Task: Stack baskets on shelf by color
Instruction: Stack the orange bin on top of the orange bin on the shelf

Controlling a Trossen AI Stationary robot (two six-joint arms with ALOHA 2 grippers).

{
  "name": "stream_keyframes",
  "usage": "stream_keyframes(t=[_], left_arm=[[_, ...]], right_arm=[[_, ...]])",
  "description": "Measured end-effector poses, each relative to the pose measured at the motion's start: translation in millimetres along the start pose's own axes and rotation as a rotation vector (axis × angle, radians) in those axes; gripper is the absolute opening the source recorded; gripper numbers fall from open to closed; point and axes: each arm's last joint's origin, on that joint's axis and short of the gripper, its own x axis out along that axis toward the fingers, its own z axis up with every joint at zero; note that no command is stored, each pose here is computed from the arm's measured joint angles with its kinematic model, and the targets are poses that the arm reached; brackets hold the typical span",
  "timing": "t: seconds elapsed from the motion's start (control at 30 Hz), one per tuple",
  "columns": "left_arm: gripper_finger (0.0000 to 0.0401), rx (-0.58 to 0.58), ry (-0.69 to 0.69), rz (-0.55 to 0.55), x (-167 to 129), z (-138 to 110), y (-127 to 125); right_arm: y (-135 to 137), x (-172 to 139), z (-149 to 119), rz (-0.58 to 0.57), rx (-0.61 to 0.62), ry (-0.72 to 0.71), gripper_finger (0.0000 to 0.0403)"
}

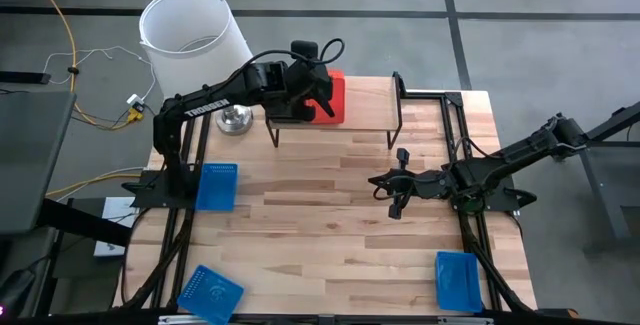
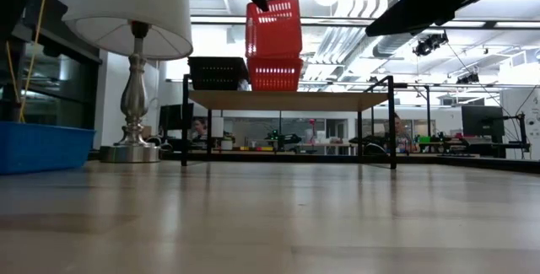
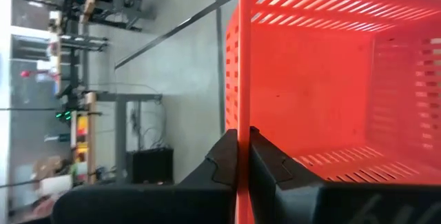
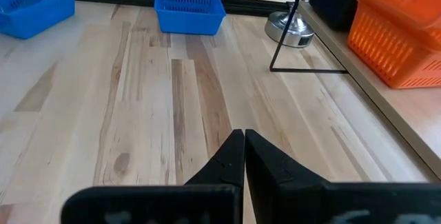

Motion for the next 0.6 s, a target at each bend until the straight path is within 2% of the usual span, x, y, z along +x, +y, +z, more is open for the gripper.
stream_keyframes(t=[0.17,0.6], left_arm=[[0.0007,-0.008,-0.031,-0.035,0.0,0.9,-1.0],[0.0079,-0.024,-0.014,-0.016,0.0,0.5,-0.6]], right_arm=[[0.1,0.0,0.0,0.0,0.0,0.0,0.0],[0.0,0.0,0.0,0.0,0.0,0.0,0.0]])
